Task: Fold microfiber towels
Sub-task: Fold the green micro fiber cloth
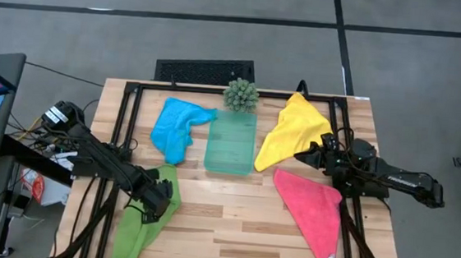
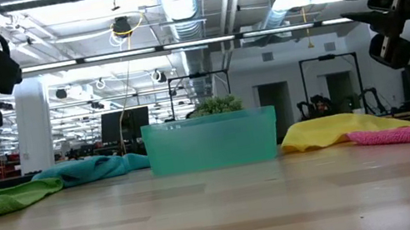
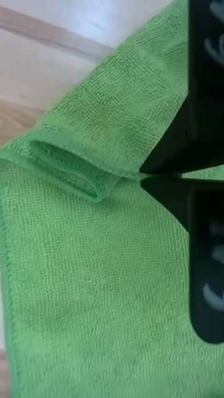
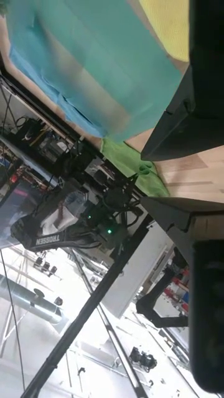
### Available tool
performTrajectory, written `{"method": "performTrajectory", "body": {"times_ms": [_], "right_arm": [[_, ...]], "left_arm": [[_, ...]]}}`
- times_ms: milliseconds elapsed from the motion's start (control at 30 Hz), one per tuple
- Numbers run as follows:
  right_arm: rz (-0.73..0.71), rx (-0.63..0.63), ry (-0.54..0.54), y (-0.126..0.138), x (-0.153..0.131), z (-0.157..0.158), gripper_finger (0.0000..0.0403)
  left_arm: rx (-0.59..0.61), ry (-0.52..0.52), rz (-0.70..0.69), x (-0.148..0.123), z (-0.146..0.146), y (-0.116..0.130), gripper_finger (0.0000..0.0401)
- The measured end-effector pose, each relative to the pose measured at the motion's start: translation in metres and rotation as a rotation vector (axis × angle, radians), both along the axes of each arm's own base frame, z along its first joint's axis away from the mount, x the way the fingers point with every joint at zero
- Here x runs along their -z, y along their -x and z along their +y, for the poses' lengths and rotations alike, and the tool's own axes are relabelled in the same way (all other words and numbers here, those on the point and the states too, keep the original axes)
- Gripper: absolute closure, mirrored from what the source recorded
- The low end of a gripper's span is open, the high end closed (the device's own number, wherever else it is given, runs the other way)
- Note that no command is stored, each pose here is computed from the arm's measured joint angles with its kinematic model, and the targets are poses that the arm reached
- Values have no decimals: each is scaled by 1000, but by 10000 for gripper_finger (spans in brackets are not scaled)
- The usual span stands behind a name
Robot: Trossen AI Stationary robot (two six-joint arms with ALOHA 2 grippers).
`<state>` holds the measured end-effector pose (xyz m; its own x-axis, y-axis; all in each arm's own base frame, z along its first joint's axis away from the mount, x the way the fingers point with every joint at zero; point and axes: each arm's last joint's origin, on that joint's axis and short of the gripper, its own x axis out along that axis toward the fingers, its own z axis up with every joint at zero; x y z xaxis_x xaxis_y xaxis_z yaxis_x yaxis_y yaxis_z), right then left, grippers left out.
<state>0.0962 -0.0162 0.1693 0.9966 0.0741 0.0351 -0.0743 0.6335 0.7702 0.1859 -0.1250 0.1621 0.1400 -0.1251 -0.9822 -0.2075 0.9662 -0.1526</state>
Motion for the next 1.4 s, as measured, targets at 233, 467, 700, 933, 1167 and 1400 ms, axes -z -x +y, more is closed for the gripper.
{"method": "performTrajectory", "body": {"times_ms": [233, 467, 700, 933, 1167, 1400], "right_arm": [[-43, -14, -69, 0, -5, 1, 274], [-124, -56, 65, 1, -15, 6, 275], [-103, -90, 192, -5, -32, 10, 287], [-11, -152, 376, -27, -49, 16, 296], [147, -292, 423, -64, -52, 31, 296], [388, -277, 393, -101, -32, 60, 296]], "left_arm": [[-181, 101, 55, -2, 9, -8, 400], [-307, 171, -25, -28, 17, -34, 401], [-394, 237, -159, -68, 26, -63, 401], [-657, 297, -276, -97, 48, -84, 401], [-970, 408, -326, -103, 72, -97, 401], [-943, 378, -380, -104, 88, -101, 401]]}}
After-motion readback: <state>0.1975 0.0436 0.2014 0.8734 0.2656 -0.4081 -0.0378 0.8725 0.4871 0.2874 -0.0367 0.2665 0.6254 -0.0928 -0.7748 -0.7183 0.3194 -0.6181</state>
